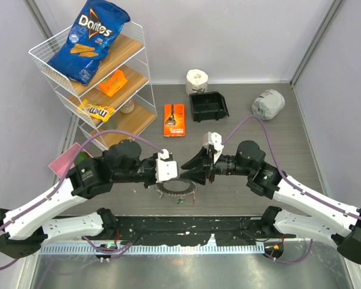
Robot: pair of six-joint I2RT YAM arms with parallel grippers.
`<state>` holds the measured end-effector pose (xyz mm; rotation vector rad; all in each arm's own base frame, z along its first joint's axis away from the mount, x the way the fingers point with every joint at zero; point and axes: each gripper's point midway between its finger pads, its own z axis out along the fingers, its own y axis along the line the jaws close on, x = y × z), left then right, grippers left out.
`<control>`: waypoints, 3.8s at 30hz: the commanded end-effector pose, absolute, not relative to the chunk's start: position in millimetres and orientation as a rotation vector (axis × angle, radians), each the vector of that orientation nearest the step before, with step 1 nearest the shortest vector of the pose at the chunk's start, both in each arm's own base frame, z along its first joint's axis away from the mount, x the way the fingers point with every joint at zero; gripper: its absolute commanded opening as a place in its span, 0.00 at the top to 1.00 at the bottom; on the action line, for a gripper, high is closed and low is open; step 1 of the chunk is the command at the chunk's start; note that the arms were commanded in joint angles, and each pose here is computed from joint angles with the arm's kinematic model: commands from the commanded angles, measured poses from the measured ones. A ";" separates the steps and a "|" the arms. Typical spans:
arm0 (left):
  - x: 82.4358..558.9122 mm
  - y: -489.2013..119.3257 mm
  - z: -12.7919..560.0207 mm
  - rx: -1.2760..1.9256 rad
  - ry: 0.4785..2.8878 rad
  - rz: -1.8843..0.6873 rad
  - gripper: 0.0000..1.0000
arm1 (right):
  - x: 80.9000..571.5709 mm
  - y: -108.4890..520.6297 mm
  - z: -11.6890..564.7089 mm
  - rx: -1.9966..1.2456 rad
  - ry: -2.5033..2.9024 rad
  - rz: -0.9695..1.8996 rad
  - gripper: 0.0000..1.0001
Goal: Remove the keys from the keyring
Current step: Remove the key from the keyring.
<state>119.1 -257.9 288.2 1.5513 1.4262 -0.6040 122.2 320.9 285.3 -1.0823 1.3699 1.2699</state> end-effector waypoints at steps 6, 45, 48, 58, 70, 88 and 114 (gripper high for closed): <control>112.5 -269.1 318.5 1.528 1.256 -0.658 1.00 | 140.2 316.8 315.9 -1.066 1.290 1.180 0.62; 121.4 -256.6 317.4 1.429 1.635 -0.640 1.00 | 130.8 324.0 307.2 -1.121 1.248 1.227 0.56; 118.8 -259.7 318.9 1.435 1.626 -0.663 1.00 | 128.0 329.4 308.4 -1.142 1.238 1.242 0.56; 112.0 -262.7 317.7 1.464 1.601 -0.705 1.00 | 127.4 338.4 311.0 -1.157 1.223 1.255 0.61; 111.8 -264.9 318.8 1.463 1.585 -0.714 1.00 | 113.3 338.1 312.9 -1.202 1.176 1.312 0.95; 99.4 -257.9 307.3 1.429 1.604 -0.782 1.00 | 118.1 318.8 315.9 -1.038 1.166 1.286 0.95; 86.9 -268.9 286.1 1.453 1.631 -0.891 1.00 | 138.8 296.9 333.4 -0.744 1.149 1.269 0.95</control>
